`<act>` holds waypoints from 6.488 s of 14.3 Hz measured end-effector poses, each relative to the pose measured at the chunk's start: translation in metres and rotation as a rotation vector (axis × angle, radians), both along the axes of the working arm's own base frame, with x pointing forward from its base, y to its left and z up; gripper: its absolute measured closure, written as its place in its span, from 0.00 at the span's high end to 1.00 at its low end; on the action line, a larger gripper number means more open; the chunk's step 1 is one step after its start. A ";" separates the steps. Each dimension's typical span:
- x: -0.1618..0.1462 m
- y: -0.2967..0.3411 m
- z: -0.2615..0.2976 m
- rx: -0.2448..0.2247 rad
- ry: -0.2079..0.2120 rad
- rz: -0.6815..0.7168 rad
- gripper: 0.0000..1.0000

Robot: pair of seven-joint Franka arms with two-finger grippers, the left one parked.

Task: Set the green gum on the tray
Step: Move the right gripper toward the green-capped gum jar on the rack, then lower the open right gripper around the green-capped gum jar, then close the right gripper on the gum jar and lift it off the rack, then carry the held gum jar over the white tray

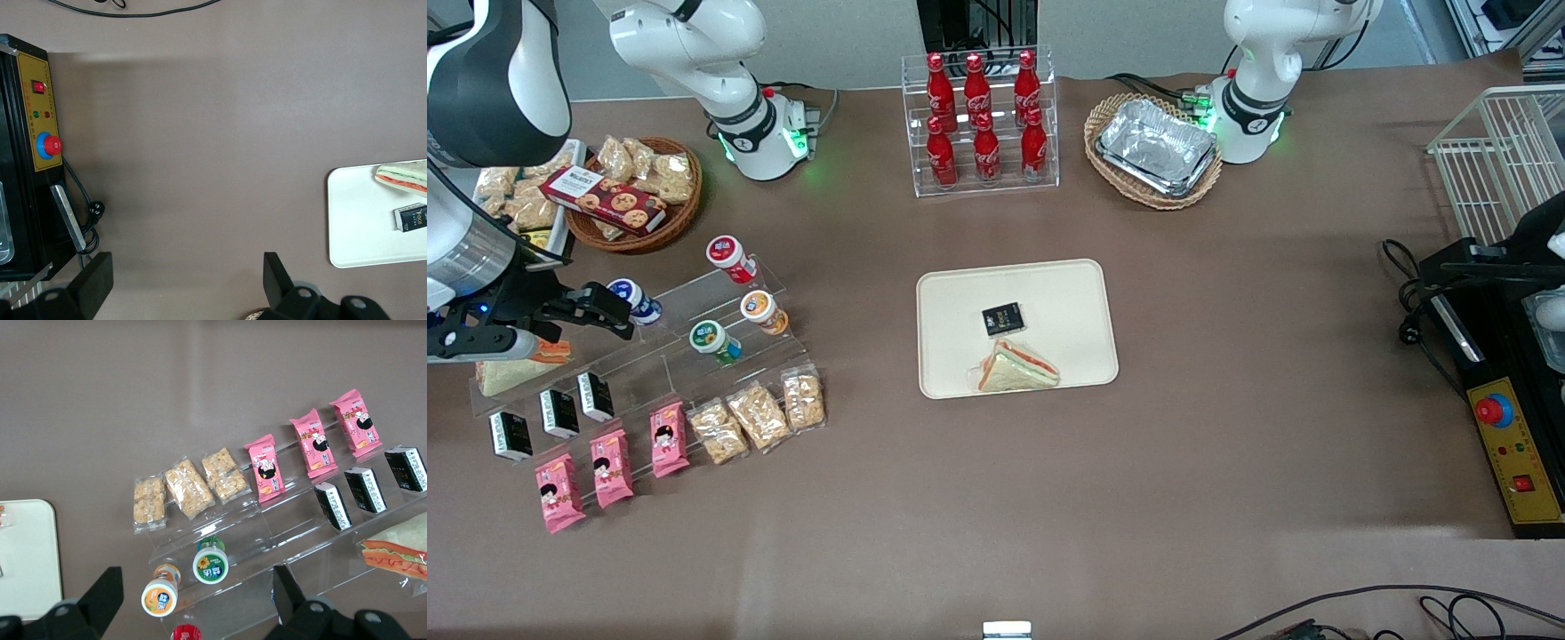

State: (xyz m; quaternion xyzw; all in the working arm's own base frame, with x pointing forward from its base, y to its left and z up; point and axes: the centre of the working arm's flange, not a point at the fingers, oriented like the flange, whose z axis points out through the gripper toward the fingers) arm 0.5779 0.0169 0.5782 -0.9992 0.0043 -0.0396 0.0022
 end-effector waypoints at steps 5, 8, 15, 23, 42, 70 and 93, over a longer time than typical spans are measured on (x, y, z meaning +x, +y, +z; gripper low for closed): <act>-0.001 0.001 0.002 0.000 -0.003 0.003 1.00; -0.001 0.002 0.002 0.000 0.001 0.005 1.00; -0.022 0.005 -0.009 0.003 0.058 0.012 1.00; -0.076 0.001 -0.038 0.015 0.081 0.016 1.00; -0.058 0.005 -0.202 0.002 0.050 0.013 1.00; -0.038 -0.001 -0.213 -0.006 0.051 0.032 0.58; -0.086 0.375 -0.189 0.067 0.167 -0.141 0.58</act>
